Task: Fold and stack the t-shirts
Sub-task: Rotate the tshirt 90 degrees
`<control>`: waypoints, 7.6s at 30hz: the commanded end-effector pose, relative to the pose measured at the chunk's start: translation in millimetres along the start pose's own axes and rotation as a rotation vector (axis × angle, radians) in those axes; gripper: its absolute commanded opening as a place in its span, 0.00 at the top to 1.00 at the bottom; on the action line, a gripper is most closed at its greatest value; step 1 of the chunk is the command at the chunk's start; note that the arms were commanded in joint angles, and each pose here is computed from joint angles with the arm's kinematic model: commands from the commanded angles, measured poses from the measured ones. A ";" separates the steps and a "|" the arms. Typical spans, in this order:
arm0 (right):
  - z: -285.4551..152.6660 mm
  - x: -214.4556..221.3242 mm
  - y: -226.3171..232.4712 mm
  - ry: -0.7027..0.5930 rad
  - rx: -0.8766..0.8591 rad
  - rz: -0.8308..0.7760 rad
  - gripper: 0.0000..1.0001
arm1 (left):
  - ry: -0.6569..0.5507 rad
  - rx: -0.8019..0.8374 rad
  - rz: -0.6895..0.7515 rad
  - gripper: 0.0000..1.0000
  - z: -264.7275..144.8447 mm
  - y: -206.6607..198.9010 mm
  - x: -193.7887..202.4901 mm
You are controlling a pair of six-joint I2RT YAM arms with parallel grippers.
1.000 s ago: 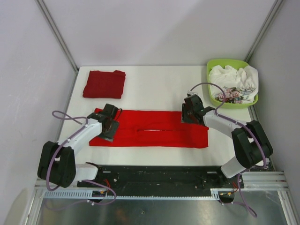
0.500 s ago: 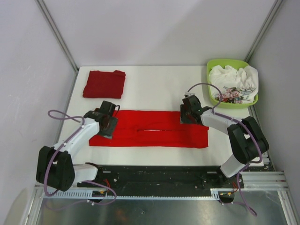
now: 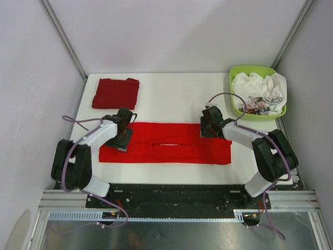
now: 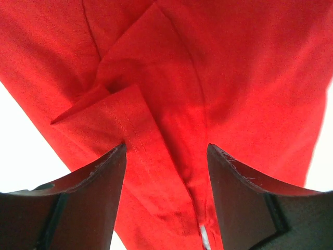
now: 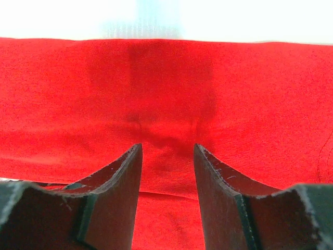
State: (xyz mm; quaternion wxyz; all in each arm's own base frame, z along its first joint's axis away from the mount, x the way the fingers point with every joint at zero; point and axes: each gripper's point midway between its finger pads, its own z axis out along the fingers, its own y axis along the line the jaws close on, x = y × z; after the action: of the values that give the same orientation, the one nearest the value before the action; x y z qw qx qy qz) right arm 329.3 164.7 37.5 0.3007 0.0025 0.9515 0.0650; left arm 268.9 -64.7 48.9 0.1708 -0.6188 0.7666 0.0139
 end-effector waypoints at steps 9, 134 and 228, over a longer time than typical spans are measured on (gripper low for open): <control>9.5 30.4 -12.5 0.092 0.067 0.136 0.51 | -0.100 -0.133 0.062 0.31 35.8 7.6 -0.3; -33.4 132.6 60.5 0.304 -0.067 0.159 0.34 | -0.116 0.574 1.152 0.34 41.9 -331.8 161.6; 184.4 -164.8 71.2 -0.015 -0.220 0.184 0.70 | -0.206 0.386 0.733 0.60 71.6 -323.7 14.3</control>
State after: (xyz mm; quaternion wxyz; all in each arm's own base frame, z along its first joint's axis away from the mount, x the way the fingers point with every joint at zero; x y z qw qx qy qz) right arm 586.5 266.7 33.5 0.3533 0.0324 0.9027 0.2434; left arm 580.4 -135.8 38.3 0.3360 -0.2670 0.9032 0.0008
